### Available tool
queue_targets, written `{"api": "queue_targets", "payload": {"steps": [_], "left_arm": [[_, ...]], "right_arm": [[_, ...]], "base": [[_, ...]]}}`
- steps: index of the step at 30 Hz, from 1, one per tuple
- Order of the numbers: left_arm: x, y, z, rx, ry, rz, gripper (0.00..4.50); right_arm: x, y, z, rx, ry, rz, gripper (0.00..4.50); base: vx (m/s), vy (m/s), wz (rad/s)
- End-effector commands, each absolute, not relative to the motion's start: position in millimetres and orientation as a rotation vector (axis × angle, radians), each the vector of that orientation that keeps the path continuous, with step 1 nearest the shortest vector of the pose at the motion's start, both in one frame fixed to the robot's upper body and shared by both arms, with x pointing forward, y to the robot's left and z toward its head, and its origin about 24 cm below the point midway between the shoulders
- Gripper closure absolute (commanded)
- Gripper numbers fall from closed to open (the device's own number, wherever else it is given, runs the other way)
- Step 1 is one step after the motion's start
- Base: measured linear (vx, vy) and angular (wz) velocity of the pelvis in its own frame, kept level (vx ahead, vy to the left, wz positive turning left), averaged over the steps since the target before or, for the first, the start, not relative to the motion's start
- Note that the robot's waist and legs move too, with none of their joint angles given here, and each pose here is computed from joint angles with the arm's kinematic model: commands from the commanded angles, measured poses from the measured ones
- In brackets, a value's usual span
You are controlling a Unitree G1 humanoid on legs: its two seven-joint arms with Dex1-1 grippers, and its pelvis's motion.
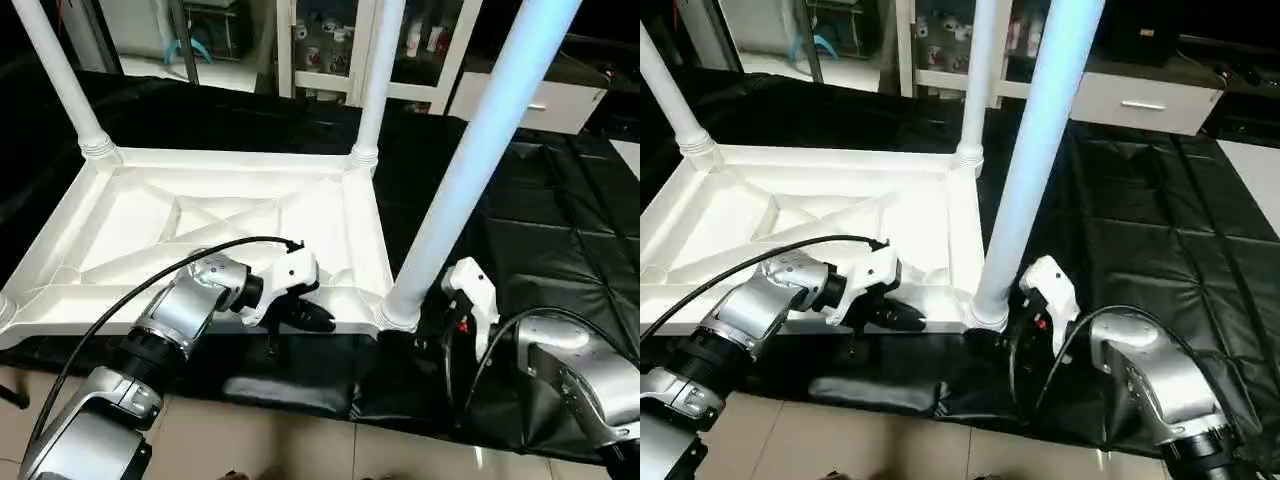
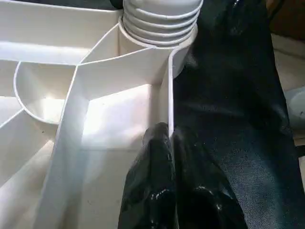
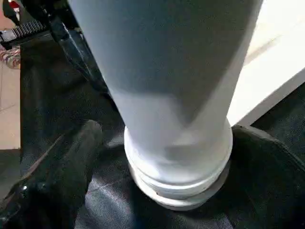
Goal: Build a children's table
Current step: Rotate leg to tighten
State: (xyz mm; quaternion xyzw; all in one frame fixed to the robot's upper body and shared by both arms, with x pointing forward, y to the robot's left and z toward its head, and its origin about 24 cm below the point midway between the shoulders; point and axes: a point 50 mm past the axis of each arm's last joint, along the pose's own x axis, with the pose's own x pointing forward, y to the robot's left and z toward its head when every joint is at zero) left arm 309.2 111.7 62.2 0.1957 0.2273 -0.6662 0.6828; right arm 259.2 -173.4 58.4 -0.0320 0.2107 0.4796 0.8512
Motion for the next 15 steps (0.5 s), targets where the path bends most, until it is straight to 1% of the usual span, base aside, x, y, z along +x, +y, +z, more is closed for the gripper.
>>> {"api": "queue_targets", "payload": {"steps": [1,2,6,7,8,9,12,15], "left_arm": [[299.5,111.3,47.6,0.435,0.594,-1.545,4.50],[299.6,111.3,47.6,0.435,0.593,-1.544,4.50],[299.8,111.4,47.9,0.435,0.591,-1.541,4.50],[299.8,111.5,47.9,0.435,0.591,-1.540,4.50],[299.8,111.6,48.0,0.435,0.592,-1.540,4.50],[299.8,111.6,48.1,0.434,0.592,-1.539,4.50],[299.6,111.7,48.1,0.435,0.593,-1.540,4.50],[299.6,112.0,48.0,0.436,0.595,-1.541,4.50]], "right_arm": [[261.8,-174.4,61.8,-0.087,0.445,1.004,0.20],[262.3,-174.9,61.1,-0.089,0.447,1.001,0.20],[263.2,-175.9,60.5,-0.091,0.448,0.995,0.56],[263.3,-175.9,60.5,-0.091,0.448,0.994,0.56],[262.6,-175.5,60.0,-0.091,0.451,0.999,0.66],[262.3,-175.4,59.8,-0.091,0.452,1.001,0.89],[260.7,-174.3,59.5,-0.085,0.457,1.016,1.01],[260.6,-174.3,59.5,-0.087,0.456,1.015,1.33]], "base": [[0.000,0.000,0.00],[0.000,0.000,0.00],[0.000,0.000,0.00],[0.000,0.000,0.00],[0.000,0.000,0.00],[0.000,0.000,0.00],[0.000,0.000,0.00],[0.000,0.000,0.00]]}}
